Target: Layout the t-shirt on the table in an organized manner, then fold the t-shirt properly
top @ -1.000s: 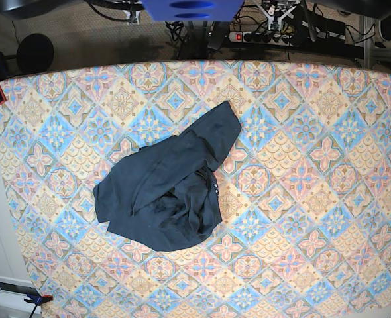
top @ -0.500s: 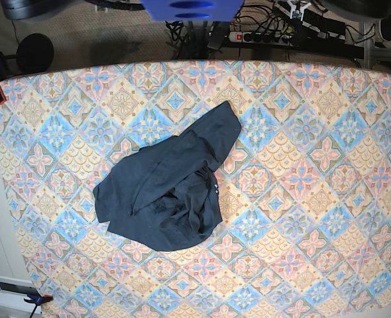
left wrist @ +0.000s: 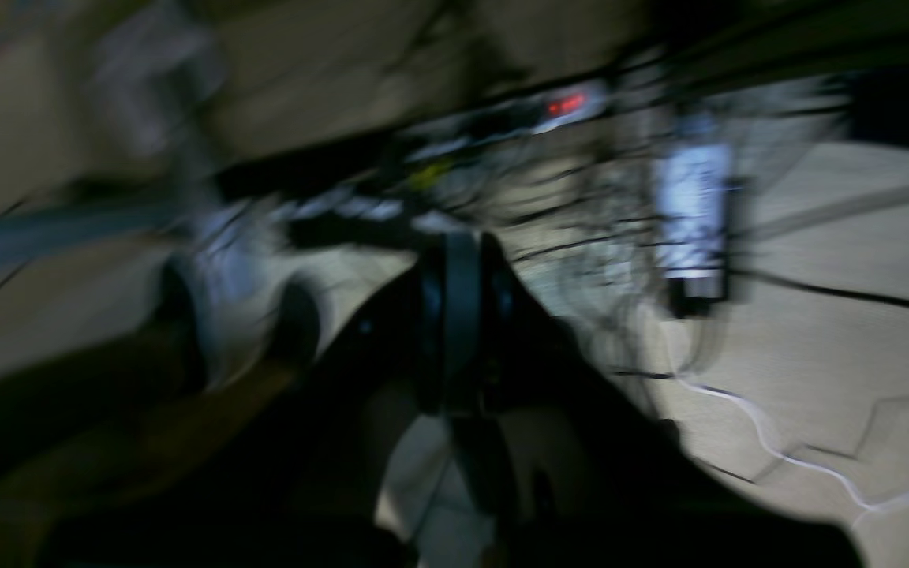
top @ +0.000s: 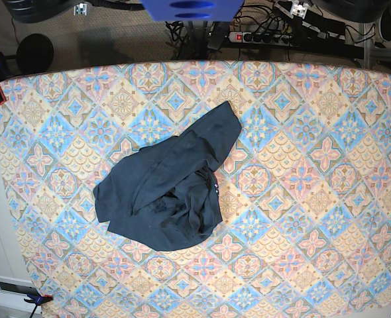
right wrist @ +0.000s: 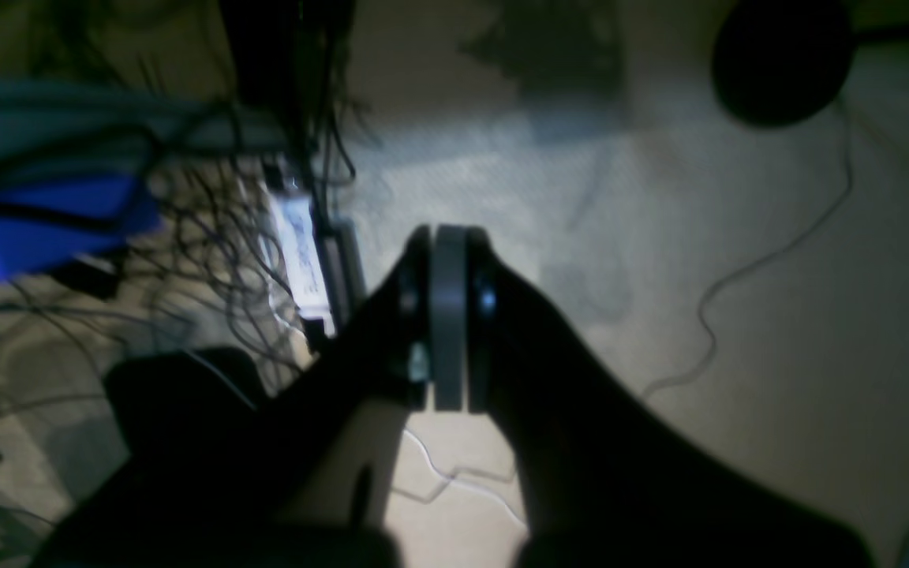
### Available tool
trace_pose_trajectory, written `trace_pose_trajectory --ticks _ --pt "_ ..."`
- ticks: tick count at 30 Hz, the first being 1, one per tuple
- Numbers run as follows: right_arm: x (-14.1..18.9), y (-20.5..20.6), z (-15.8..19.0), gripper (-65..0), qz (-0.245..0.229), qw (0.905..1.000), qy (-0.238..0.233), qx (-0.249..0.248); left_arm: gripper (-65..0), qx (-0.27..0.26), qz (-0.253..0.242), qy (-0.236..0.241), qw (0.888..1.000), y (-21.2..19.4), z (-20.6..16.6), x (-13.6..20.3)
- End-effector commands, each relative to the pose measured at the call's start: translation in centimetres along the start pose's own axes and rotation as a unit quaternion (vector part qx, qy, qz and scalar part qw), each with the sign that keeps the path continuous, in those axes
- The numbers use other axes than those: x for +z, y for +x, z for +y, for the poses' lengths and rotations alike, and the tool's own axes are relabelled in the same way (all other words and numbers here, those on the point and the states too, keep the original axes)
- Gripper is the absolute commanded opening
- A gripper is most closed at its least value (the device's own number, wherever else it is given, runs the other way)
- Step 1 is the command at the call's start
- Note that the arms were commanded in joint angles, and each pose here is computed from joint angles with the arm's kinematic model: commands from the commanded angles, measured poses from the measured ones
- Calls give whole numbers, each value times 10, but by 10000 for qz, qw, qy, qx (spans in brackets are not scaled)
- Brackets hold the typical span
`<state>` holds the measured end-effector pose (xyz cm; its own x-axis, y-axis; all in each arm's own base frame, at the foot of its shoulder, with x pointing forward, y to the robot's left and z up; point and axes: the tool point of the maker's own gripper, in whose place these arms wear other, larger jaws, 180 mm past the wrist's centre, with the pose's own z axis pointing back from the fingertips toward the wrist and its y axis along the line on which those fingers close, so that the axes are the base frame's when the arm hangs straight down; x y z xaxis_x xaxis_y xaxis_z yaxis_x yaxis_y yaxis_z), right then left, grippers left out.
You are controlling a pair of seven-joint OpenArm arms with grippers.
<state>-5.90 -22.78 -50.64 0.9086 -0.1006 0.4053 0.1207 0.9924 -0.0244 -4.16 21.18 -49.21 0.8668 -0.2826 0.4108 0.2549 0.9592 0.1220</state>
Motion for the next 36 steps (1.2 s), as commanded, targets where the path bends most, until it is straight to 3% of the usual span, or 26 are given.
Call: trace_pose_trajectory --ticks 1,9,17,23,26,30,36 --pt "9 5 -6 -650 -116 9999 -32 28 -647 -59 -69 79 9999 4 6 8" --pt "40 71 12 -650 -992 9948 212 127 -647 -51 -1082 -117 9940 83 -10 42" --pt "70 140 35 -650 -1896 9804 489 215 -646 -41 -1817 -155 9832 139 -13 59" --pt "77 157 68 -650 -2120 9719 963 355 -645 -55 -2255 -67 9742 172 -7 59" --pt "73 165 105 -650 -2256 9577 1467 1021 -645 -61 -2456 -14 9693 187 -4 57" --pt "74 172 156 -650 -2516 9313 1985 1731 -645 -78 -2751 107 9613 213 5 51" --pt "59 172 207 -648 -2250 9041 2166 2918 -645 187 -2551 143 9666 235 16 33"
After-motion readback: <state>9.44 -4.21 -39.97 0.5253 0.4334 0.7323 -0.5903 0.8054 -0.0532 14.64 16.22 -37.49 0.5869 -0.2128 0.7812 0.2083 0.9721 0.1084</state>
